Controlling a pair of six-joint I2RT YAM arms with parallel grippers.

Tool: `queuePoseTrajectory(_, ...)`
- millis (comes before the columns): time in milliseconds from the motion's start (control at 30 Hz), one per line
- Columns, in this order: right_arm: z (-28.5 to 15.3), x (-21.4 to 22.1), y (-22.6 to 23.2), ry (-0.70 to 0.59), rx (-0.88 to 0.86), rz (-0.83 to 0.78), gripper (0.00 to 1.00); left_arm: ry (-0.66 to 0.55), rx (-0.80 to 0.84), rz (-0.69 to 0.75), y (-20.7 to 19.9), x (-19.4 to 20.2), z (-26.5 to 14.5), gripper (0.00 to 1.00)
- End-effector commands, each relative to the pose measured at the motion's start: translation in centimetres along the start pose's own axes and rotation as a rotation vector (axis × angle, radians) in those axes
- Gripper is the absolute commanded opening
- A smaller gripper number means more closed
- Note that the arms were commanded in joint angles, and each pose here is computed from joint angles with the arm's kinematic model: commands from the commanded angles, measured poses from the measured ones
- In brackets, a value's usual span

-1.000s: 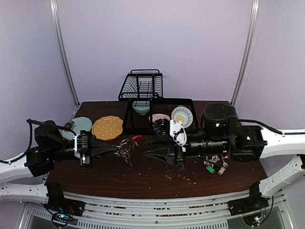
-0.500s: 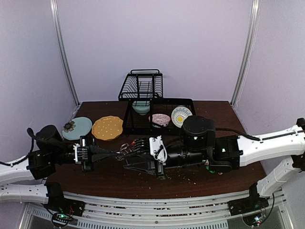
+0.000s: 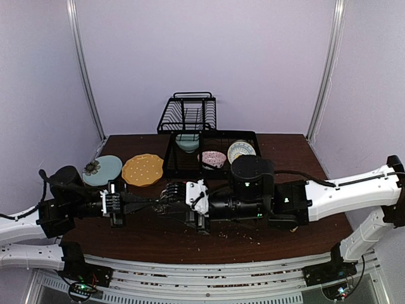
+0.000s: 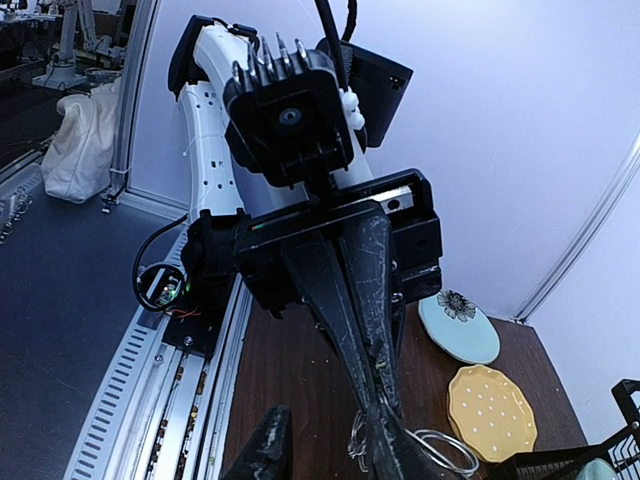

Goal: Put the keys on the keyring

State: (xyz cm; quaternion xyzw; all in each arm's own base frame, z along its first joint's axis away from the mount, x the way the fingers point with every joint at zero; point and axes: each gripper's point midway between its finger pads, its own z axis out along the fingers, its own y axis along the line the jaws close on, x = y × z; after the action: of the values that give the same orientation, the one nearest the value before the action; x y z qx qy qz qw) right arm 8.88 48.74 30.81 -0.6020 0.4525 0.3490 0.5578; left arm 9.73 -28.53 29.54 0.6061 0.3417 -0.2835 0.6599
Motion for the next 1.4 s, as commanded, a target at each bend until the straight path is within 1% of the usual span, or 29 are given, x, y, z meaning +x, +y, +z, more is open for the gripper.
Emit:
queuePoseTrajectory(0,-0.8,-1.8,-2.5,-0.041,0.076,0.011,0.27,-0.059,-0.026,0.032,1.0,-2.1,-0.2,0.00)
queuePoseTrajectory(67,-1.1,-1.9,-2.7,-0.041,0.082,0.013,0.27,-0.056,-0.026,0.031,1.0,-2.0,-0.2,0.00)
queuePoseTrajectory(200,-2.0,-3.2,-1.8,-0.114,0.009,0.022,0.30,-0.042,-0.036,0.030,1.2,-1.7,-0.2,0.00)
queuePoseTrajectory(267,-2.1,-3.3,-1.6,-0.120,0.001,0.026,0.30,-0.042,-0.037,0.030,1.2,-1.8,-0.2,0.00)
queuePoseTrajectory(367,-1.7,-2.7,-1.8,-0.097,0.010,0.027,0.30,-0.038,-0.037,0.026,1.3,-1.7,-0.2,0.00)
queuePoseTrajectory(500,-0.5,-0.9,-2.1,-0.015,0.027,0.018,0.29,-0.040,-0.037,0.024,1.3,-1.7,-0.2,0.00)
queuePoseTrajectory(600,0.2,-0.1,-2.0,0.022,0.022,0.017,0.25,-0.037,-0.038,0.022,1.3,-1.7,-0.1,0.00)
queuePoseTrajectory(667,0.4,0.4,-2.1,0.039,0.027,0.018,0.18,-0.036,-0.038,0.019,1.3,-1.6,-0.1,0.00)
queuePoseTrajectory(733,0.6,0.6,-2.1,0.049,0.028,0.019,0.13,-0.037,-0.039,0.020,1.3,-1.6,-0.1,0.00)
queuePoseTrajectory(867,0.7,1.1,-2.2,0.065,0.034,0.023,0.08,-0.036,-0.039,0.019,1.3,-1.6,-0.1,0.00)
queuePoseTrajectory(1000,0.9,2.2,-2.6,0.112,0.061,0.020,0.04,-0.042,-0.038,0.018,1.3,-1.8,-0.2,0.00)
queuePoseTrajectory(1067,1.0,2.5,-2.7,0.131,0.063,0.015,0.00,-0.043,-0.037,0.017,1.3,-1.8,-0.2,0.00)
queuePoseTrajectory(1200,1.0,2.7,-2.6,0.148,0.059,0.012,0.00,-0.047,-0.031,0.014,1.2,-1.9,-0.2,0.00)
queuePoseTrajectory(1267,0.5,2.0,-3.0,0.116,0.063,0.029,0.00,-0.048,-0.031,0.010,1.2,-1.8,-0.2,0.00)
queuePoseTrajectory(1333,-0.4,1.0,-3.0,0.036,0.035,0.062,0.00,-0.052,-0.019,-0.001,0.9,-1.8,-0.2,0.19)
queuePoseTrajectory(1367,-1.1,0.3,-3.0,-0.020,0.017,0.078,0.00,-0.052,0.003,-0.010,0.5,-1.7,-0.1,0.24)
